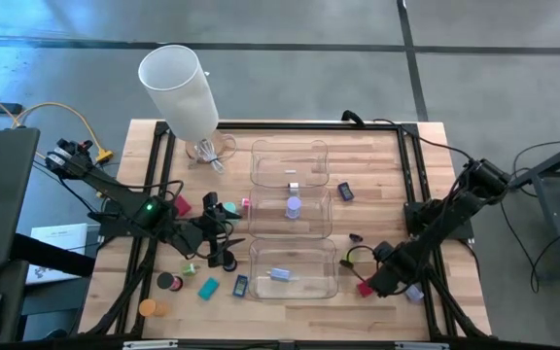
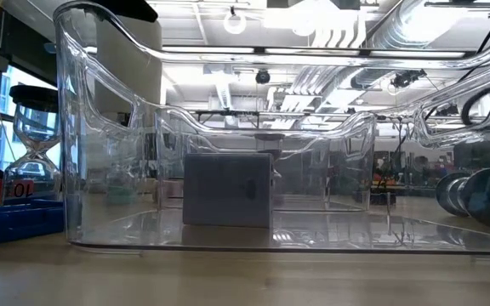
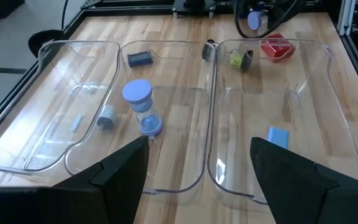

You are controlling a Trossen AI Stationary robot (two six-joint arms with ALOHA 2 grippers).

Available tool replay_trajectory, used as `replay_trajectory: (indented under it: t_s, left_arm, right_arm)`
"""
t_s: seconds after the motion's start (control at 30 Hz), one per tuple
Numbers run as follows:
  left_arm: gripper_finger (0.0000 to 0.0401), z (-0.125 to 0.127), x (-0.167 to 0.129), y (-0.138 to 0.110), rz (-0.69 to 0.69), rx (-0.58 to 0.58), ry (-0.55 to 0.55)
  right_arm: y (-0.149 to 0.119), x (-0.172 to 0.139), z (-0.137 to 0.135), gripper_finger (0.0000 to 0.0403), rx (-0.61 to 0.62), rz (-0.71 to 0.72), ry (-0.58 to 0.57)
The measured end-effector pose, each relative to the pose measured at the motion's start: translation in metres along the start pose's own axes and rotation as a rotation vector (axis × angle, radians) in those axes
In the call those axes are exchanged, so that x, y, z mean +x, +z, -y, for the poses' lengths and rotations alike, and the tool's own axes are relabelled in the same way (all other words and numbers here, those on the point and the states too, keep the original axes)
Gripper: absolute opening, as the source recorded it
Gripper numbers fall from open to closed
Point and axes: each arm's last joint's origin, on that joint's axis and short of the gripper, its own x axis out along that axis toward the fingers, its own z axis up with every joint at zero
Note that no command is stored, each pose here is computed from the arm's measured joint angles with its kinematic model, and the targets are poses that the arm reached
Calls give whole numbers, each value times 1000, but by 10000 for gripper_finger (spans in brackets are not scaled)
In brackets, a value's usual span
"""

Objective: Pick & Place Office items
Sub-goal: Put the purple hourglass into the middle transparent bin

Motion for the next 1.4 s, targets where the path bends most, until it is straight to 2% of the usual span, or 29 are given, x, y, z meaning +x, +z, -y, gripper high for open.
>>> replay_trajectory:
  t_s: [0.37,0.47,0.67,1.4]
  left_arm:
    - [271,0,0,0,0,-1,0]
    - [271,0,0,0,0,-2,0]
    - [271,0,0,0,0,-4,0]
    - [271,0,0,0,0,34,1]
  right_arm:
    - [5,14,6,295,1,16,8]
    - [5,15,6,267,-2,17,18]
    - [5,15,5,184,-5,18,33]
    - [3,5,-5,183,-8,57,72]
